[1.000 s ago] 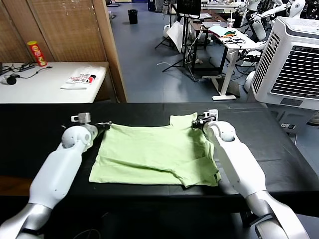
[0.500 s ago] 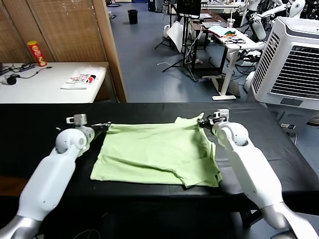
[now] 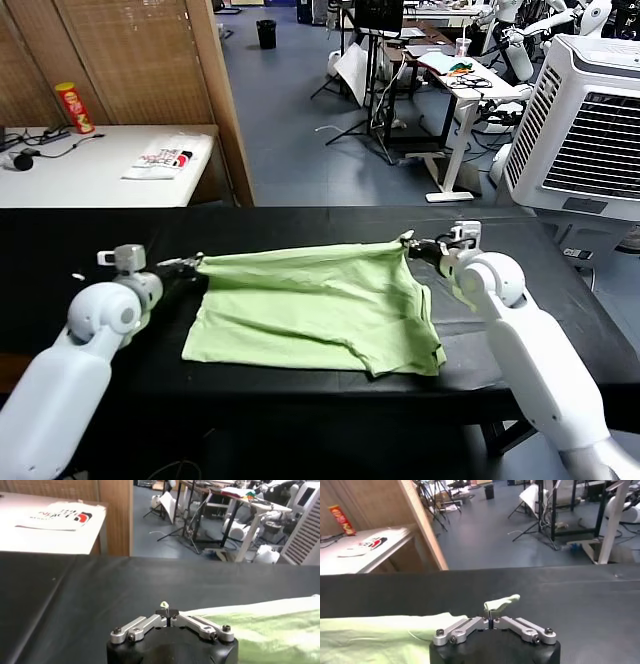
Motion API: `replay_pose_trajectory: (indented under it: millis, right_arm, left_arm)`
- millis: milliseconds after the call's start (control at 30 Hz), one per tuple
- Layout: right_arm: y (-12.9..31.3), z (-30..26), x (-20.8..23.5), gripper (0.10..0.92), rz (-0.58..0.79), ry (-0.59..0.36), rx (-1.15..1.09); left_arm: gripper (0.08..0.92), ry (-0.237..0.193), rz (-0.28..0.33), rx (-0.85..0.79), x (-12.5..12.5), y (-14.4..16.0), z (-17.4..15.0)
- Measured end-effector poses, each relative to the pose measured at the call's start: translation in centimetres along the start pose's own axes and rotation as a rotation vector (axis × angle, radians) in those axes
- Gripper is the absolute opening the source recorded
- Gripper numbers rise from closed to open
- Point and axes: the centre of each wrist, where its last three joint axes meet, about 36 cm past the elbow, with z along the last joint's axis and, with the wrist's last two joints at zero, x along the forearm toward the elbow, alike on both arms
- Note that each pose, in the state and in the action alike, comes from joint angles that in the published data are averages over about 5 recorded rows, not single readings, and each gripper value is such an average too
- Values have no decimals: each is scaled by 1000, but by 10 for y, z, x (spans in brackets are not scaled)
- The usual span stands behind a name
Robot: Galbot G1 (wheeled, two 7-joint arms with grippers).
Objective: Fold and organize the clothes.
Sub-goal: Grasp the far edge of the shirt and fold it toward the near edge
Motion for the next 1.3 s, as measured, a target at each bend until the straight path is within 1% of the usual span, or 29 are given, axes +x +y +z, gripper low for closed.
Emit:
replay_pose_trajectory:
  millis: [267, 600, 1000, 1300]
  right_arm:
    - [7, 32, 32, 126, 2, 33, 45]
    - [11, 66, 42, 126, 5, 92, 57]
    - [10, 77, 45, 126, 9, 113, 57]
    - [9, 78, 44, 126, 10, 118, 56]
  left_arm:
    - [125, 13, -22, -52, 24, 0, 15]
    - [125, 47, -41, -91, 34, -5, 33]
    - [125, 53, -41, -115, 46, -15, 47]
    - [125, 40, -44, -140, 55, -23, 49]
